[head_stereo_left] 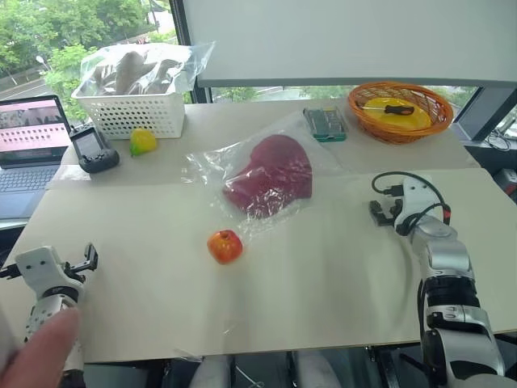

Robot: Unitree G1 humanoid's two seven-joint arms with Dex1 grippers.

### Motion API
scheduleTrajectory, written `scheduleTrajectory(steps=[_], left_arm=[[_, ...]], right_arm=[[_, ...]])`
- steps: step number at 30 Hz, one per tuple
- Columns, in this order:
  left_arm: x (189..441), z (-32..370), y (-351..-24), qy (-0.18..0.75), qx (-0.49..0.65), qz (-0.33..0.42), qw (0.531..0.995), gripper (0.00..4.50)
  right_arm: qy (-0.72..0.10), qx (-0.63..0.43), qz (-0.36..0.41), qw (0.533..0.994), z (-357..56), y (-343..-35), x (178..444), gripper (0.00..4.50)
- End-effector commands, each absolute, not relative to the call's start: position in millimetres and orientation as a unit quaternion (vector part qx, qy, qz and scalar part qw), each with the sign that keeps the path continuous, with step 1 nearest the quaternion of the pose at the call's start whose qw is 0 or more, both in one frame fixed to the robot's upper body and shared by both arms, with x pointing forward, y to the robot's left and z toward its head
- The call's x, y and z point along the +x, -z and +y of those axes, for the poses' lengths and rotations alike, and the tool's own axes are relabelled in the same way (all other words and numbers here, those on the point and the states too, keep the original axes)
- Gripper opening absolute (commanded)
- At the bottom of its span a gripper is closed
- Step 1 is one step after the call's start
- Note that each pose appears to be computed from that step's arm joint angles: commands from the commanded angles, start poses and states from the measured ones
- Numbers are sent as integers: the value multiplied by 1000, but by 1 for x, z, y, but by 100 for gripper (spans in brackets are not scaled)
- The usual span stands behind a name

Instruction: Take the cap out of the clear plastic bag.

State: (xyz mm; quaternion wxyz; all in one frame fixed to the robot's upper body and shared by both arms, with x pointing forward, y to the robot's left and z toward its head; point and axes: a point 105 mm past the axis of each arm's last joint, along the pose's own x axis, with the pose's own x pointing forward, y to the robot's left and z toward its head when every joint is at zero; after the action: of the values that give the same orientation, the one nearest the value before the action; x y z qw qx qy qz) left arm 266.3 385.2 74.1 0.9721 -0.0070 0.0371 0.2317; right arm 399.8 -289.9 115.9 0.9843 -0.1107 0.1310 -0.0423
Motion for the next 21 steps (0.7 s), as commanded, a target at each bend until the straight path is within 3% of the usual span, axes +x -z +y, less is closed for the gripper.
scheduleTrajectory(steps=[1, 6, 9, 11, 15, 21], left_arm=[[269, 388, -85, -233, -11, 14, 972, 450], [291, 342, -100, -92, -28, -7, 995, 450], [292, 320, -115, -10, 7, -14, 1000, 450], [287, 300, -125, 70, 53, -2, 996, 450], [262, 263, -137, 233, 107, 45, 966, 450], [247, 240, -150, 321, 131, 62, 936, 450]], right_arm=[[52, -120, 99, 986, -295, -133, 401, 447], [41, -123, 93, 987, -291, -140, 402, 447], [-20, -108, 76, 991, -273, -161, 404, 447], [-126, -103, 55, 985, -243, -188, 397, 447], [-400, -115, 57, 908, -172, -222, 338, 447], [-597, -110, 78, 791, -124, -224, 268, 447]])
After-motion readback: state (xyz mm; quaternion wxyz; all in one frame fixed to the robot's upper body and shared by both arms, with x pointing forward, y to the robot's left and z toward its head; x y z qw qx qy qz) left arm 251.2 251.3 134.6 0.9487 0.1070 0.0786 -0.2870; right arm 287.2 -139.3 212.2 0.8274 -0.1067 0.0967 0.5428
